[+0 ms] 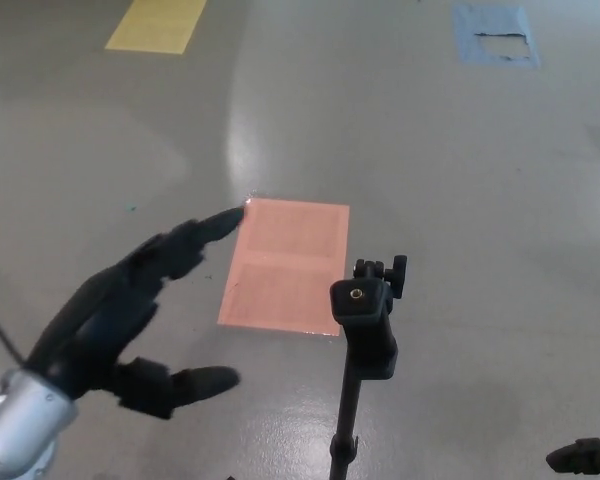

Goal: The robot uses its left hand to grab the top of a phone stand kept on the floor and rotates it anti-clockwise

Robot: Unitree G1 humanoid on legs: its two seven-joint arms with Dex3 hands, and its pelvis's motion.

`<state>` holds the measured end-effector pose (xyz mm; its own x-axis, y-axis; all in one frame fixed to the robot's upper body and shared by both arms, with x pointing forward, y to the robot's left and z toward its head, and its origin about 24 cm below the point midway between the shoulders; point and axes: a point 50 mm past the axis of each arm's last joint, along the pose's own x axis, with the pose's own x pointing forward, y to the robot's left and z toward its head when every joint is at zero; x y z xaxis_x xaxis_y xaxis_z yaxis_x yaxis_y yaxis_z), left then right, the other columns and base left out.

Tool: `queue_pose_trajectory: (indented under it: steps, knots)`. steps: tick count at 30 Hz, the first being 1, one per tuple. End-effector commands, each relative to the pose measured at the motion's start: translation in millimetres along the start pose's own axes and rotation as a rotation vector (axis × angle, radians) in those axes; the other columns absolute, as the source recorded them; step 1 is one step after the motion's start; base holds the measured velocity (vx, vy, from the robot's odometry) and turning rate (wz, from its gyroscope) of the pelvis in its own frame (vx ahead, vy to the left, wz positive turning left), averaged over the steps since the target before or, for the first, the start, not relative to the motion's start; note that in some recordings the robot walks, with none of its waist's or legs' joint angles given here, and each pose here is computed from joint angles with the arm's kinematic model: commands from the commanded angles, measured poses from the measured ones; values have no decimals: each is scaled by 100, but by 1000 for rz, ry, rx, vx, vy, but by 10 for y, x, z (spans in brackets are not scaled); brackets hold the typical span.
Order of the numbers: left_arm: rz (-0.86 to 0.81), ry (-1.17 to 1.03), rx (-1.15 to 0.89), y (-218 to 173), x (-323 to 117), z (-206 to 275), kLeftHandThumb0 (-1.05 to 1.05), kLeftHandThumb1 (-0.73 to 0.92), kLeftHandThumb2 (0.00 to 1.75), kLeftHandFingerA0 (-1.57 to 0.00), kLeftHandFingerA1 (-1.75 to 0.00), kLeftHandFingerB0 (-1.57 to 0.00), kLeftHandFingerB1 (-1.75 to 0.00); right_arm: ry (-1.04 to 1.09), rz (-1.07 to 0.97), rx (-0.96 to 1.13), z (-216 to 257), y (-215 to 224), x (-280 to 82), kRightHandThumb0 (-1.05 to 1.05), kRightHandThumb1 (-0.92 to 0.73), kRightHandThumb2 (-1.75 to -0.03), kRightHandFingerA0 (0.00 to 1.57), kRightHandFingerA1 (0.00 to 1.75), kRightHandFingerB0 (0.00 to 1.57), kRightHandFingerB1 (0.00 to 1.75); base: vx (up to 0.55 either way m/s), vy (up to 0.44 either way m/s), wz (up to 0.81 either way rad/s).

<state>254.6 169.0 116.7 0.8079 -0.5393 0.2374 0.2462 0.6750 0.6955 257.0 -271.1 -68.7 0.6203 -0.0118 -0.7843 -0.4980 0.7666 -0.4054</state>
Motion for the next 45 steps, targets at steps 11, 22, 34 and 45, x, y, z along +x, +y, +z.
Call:
queue_pose_trajectory:
  steps: [11, 22, 34, 45]
  knots:
    - [-123, -151, 18, -77, 261, 505, -57, 34, 78, -3, -24, -1, -26, 0, -5, -53, 42, -123, -26, -47, -70, -81, 30, 46, 14, 37, 0, 0, 0]
    - [-134, -143, -8, -133, 298, 505, -57, 36, 77, -3, -25, 0, -24, 1, 3, -39, 26, -110, -26, -39, -82, -65, 32, 39, 17, 28, 0, 0, 0]
    - [-126, -127, 3, -72, 461, 394, -52, 33, 75, -1, -37, 0, -25, -2, 2, -53, 60, -103, -17, -46, -73, -79, 25, 44, 16, 36, 0, 0, 0]
    - [-108, -125, 5, -81, 604, 296, -55, 36, 76, -3, -42, -3, -25, -4, 10, -68, 76, -114, -19, -39, -83, -65, 30, 38, 18, 29, 0, 0, 0]
